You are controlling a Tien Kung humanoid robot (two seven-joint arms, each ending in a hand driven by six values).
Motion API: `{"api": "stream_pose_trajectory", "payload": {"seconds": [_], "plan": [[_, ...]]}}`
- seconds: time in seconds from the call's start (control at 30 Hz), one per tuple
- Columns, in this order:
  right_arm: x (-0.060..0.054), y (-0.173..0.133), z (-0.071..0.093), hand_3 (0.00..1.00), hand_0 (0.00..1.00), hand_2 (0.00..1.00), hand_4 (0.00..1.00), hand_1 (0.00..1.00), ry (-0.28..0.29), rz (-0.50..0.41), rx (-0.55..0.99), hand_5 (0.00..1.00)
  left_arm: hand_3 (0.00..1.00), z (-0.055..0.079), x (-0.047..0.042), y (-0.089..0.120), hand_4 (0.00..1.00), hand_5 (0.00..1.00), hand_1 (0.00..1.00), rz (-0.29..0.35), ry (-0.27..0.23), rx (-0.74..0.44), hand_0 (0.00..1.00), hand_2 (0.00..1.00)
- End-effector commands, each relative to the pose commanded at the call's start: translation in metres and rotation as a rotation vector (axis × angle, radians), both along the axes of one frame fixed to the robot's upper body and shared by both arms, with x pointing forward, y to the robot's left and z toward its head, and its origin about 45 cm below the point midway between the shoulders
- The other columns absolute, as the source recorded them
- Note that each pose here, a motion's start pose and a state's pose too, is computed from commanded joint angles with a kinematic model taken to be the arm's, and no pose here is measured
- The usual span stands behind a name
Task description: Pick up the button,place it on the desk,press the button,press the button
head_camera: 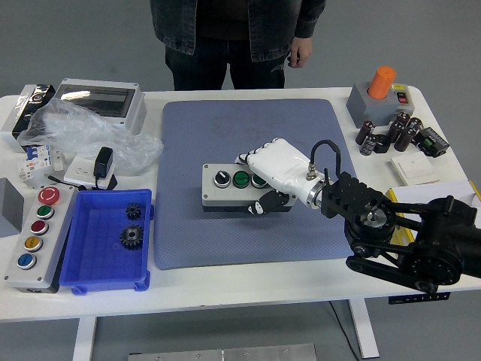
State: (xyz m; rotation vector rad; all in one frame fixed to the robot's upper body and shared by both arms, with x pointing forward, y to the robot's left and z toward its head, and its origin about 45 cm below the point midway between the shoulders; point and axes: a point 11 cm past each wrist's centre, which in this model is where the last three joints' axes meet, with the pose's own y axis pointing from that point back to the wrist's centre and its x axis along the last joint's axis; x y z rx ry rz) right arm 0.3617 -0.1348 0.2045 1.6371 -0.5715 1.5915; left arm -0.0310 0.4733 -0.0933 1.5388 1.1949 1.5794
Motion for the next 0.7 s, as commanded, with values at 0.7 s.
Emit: {"api": "stream_pose_trajectory", "payload": {"seconds": [0.7], "plan": [[0.025,-0.02,-0.015,0.335,0.433,0.426,0.596,0.548,0.01,-0.025,-0.063,0.086,0.657,0.0,0.0014,0.001,0.633,0.4,0.711,-0.007,-0.007,0.011,0.679,0.657]]}}
